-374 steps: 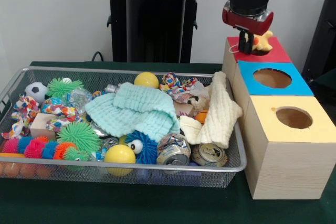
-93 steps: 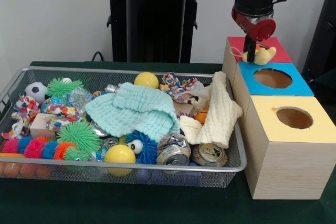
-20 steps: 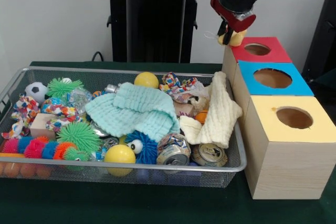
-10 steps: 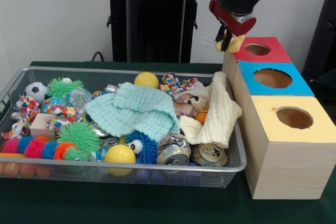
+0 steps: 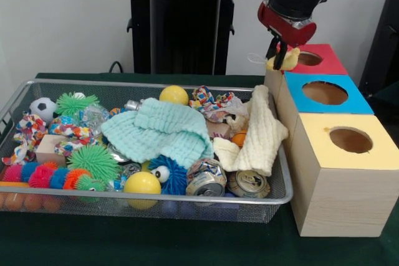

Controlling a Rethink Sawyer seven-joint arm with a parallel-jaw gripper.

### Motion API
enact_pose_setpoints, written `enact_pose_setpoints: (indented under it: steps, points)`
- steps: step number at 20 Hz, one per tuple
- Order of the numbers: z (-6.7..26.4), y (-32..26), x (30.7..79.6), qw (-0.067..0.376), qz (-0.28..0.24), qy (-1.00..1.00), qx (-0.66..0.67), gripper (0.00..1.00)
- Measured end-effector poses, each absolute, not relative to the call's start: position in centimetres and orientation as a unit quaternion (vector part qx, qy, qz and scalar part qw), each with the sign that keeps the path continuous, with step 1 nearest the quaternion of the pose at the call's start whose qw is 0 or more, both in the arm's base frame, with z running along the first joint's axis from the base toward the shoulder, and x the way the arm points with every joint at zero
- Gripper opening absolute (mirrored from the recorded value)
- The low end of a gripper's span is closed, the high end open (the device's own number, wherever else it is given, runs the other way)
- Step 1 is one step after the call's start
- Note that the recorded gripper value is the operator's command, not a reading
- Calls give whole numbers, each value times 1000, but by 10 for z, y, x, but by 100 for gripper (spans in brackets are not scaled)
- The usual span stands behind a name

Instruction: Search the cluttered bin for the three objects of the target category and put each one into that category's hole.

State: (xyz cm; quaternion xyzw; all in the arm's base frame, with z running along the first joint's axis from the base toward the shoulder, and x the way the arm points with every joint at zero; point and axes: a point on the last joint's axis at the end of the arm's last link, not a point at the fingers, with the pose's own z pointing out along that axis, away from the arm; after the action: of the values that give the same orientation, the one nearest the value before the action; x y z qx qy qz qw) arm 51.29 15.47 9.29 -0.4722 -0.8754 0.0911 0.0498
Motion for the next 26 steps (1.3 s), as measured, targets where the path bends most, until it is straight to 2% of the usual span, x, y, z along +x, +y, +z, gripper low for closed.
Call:
enact_pose_setpoints:
  steps: [5,9,15,20,26]
  points:
    - [103,167,527,54,59,-860,-504,0]
    - [120,198,542,71,5,-839,-540,0]
    - [133,220,539,92,-27,-823,-560,0]
    - [137,230,525,112,-36,-815,-567,0]
    - [132,223,503,126,-22,-814,-566,0]
